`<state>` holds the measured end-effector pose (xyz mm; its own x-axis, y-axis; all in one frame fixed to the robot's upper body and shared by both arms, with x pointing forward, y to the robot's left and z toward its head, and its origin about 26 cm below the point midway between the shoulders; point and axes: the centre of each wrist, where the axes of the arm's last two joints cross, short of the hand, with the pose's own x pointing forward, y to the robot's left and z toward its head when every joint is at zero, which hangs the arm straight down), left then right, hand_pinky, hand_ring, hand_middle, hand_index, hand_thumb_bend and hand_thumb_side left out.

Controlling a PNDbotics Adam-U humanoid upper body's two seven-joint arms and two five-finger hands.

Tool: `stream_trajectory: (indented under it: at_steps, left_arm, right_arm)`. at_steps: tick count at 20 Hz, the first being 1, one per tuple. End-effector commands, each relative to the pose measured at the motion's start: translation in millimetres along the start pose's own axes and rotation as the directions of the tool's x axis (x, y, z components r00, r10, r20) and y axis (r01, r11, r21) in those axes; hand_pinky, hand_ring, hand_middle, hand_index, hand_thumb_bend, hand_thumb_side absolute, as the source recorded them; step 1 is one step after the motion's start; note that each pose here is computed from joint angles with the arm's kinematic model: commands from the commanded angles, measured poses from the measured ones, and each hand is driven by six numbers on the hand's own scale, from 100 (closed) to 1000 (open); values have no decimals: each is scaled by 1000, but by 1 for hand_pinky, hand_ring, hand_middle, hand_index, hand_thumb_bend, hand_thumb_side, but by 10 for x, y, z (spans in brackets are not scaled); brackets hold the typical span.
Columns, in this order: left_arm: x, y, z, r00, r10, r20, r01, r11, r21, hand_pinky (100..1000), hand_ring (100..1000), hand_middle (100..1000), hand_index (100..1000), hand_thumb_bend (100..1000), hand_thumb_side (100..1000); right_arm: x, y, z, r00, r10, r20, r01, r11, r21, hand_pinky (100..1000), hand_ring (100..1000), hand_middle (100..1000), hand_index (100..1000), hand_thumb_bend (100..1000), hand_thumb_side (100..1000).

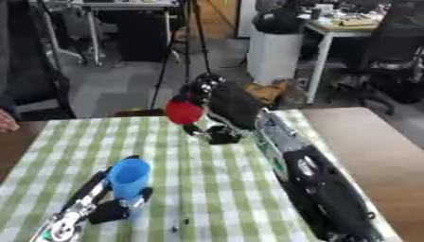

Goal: Pour the contents of one cup into another cup.

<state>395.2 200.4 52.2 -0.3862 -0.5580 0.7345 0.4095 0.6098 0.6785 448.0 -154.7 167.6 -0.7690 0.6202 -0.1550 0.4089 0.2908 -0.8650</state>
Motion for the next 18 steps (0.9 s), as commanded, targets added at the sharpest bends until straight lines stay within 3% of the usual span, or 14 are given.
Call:
stream_trajectory:
  at_steps: [1, 7, 11, 18]
  left_arm:
    - [38, 151, 16, 1000, -16, 13, 16, 999, 40, 455, 529, 613, 740, 211, 532]
    - [15, 196, 55, 1000, -6, 1, 6, 997, 77, 454, 529, 613, 739, 212, 531]
    - [-1, 238, 91, 1000, 11, -7, -10, 993, 121, 453, 529, 614, 740, 213, 529]
    - [-9, 294, 131, 999, 30, -15, -27, 981, 192, 452, 531, 616, 741, 214, 523]
  right_arm:
    - [-166, -177, 98, 988, -96, -123, 90, 994, -56, 762, 668, 605, 825, 244, 169]
    - [-291, -184, 379, 895, -306, -326, 275, 951, -139, 766, 677, 599, 842, 230, 172]
    - [-334, -165, 524, 825, -387, -411, 338, 922, -190, 767, 680, 595, 851, 221, 175]
    - [-340, -70, 703, 721, -491, -489, 421, 871, -255, 768, 688, 591, 865, 209, 193]
